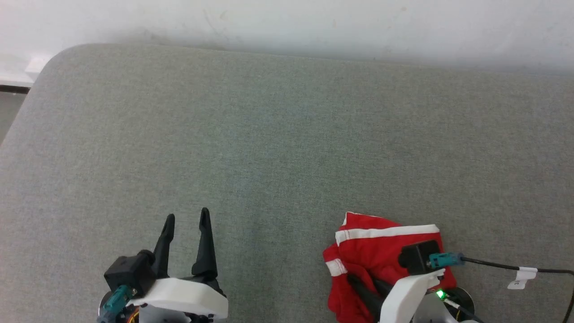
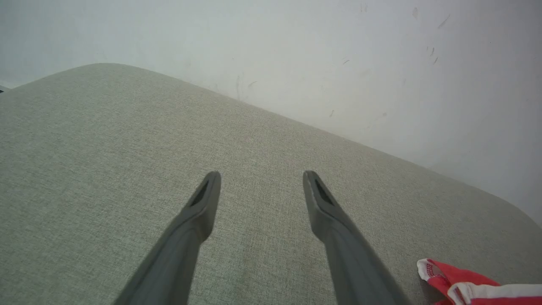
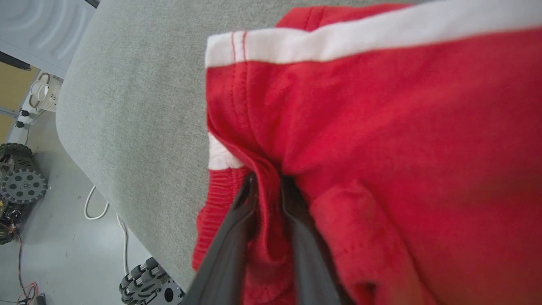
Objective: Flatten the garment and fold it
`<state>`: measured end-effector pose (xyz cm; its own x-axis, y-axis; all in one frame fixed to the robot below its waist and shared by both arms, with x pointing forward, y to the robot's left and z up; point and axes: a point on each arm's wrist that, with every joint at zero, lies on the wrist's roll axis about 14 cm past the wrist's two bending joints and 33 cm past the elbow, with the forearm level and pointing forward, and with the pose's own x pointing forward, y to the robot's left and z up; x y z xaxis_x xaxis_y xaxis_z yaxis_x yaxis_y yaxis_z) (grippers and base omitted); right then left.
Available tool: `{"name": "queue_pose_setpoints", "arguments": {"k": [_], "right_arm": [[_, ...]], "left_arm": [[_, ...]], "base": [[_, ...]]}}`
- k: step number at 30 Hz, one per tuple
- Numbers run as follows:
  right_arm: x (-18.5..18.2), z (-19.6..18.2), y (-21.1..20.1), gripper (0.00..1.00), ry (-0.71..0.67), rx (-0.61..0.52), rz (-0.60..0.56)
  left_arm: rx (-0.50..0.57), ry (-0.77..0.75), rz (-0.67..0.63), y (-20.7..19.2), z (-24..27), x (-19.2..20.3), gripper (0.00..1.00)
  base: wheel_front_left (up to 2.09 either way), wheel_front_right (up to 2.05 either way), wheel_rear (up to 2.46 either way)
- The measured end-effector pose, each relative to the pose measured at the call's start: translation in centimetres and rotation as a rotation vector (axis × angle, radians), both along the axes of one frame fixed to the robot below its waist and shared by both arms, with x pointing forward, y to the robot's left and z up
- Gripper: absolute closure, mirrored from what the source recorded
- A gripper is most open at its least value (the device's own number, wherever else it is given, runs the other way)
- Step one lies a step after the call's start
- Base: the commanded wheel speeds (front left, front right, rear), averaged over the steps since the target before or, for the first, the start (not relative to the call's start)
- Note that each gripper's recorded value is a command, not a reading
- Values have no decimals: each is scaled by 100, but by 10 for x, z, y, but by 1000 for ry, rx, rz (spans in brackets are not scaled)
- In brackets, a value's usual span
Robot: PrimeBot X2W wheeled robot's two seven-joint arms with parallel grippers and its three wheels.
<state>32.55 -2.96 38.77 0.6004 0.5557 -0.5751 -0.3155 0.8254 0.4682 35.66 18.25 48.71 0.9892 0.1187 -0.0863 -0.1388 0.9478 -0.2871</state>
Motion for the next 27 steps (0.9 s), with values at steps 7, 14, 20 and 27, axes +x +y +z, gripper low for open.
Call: {"name": "queue_pose_setpoints", "arguments": {"k": [7, 14, 20, 27], "right_arm": [[-12, 14, 16, 0, 1, 14, 71], [-11, 68, 16, 0, -108, 78, 70], [17, 106, -49, 0, -300, -2, -140], [13, 75, -100, 0, -239, -172, -249]], "left_arm": [[-10, -17, -23, -7, 4, 1, 0], [-18, -40, -58, -17, 12, 0, 0], [-20, -54, -89, -25, 17, 1, 0], [-14, -37, -91, -24, 12, 2, 0]], "base": [[0, 0, 0], [0, 0, 0], [0, 0, 0], [0, 0, 0]]}}
